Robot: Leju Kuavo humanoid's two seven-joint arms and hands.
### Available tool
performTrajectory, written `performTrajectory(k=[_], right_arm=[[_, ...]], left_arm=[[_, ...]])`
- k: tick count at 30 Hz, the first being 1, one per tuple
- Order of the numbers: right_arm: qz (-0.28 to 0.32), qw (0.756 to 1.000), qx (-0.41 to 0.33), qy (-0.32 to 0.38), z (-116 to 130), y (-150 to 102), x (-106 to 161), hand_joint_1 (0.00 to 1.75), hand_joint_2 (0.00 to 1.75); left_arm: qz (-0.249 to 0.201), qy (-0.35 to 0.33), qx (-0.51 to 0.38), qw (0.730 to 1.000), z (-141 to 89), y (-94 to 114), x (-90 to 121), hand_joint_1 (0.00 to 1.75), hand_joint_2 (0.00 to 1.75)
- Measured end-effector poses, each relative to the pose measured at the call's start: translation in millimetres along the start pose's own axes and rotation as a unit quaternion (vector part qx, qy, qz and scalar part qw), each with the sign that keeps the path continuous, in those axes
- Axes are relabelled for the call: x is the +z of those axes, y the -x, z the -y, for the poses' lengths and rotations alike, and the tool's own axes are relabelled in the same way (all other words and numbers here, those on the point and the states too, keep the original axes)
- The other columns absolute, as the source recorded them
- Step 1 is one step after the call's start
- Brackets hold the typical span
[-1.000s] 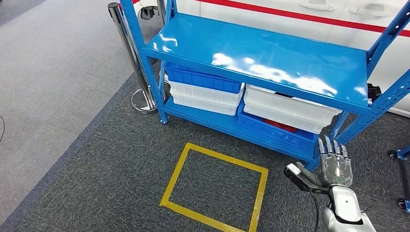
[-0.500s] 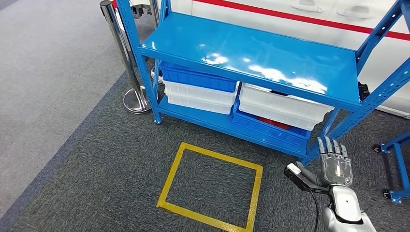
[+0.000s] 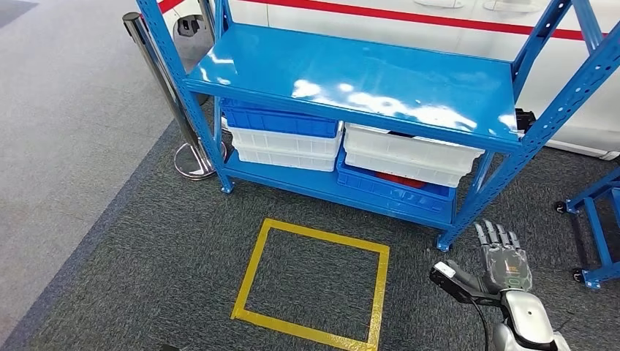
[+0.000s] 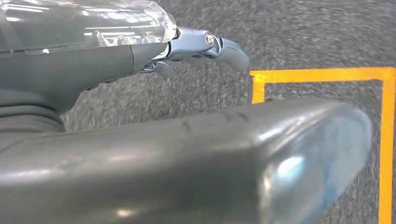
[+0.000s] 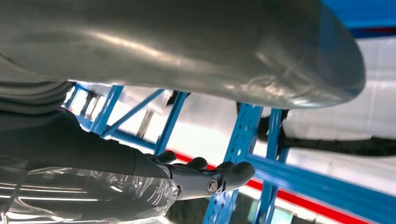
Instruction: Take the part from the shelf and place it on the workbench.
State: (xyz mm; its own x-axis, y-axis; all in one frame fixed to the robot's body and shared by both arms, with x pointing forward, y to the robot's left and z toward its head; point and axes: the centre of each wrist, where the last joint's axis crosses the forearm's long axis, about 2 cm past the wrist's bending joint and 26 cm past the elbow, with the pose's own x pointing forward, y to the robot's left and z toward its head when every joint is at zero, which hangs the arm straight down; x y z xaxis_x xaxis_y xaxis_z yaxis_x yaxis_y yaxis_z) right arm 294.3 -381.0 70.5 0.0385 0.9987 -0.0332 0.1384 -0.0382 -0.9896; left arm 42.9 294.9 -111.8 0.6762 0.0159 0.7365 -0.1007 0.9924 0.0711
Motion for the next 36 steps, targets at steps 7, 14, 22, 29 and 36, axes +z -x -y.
performTrajectory(k=[7, 14, 22, 29, 36], right_arm=[[-0.005, 1.0, -0.015, 0.002, 2, 3, -4, 0.0, 0.0], [-0.009, 1.0, -0.013, 0.006, 4, 12, -3, 0.0, 0.0], [-0.009, 1.0, -0.011, 0.012, 6, 17, -5, 0.0, 0.0], [-0.007, 1.0, -0.01, 0.012, 6, 15, -8, 0.0, 0.0], [-0.007, 1.0, -0.009, 0.011, 4, 13, -10, 0.0, 0.0]], left_arm=[[-0.018, -0.019, 0.022, 0.999, -1, 2, 2, 0.0, 0.0], [-0.028, -0.033, 0.028, 0.999, 0, 4, 4, 0.0, 0.0], [-0.025, -0.031, 0.029, 0.999, 2, 5, 5, 0.0, 0.0], [-0.033, -0.027, 0.026, 0.999, 2, 7, 6, 0.0, 0.0], [-0.034, -0.028, 0.031, 0.999, 0, 7, 6, 0.0, 0.0]])
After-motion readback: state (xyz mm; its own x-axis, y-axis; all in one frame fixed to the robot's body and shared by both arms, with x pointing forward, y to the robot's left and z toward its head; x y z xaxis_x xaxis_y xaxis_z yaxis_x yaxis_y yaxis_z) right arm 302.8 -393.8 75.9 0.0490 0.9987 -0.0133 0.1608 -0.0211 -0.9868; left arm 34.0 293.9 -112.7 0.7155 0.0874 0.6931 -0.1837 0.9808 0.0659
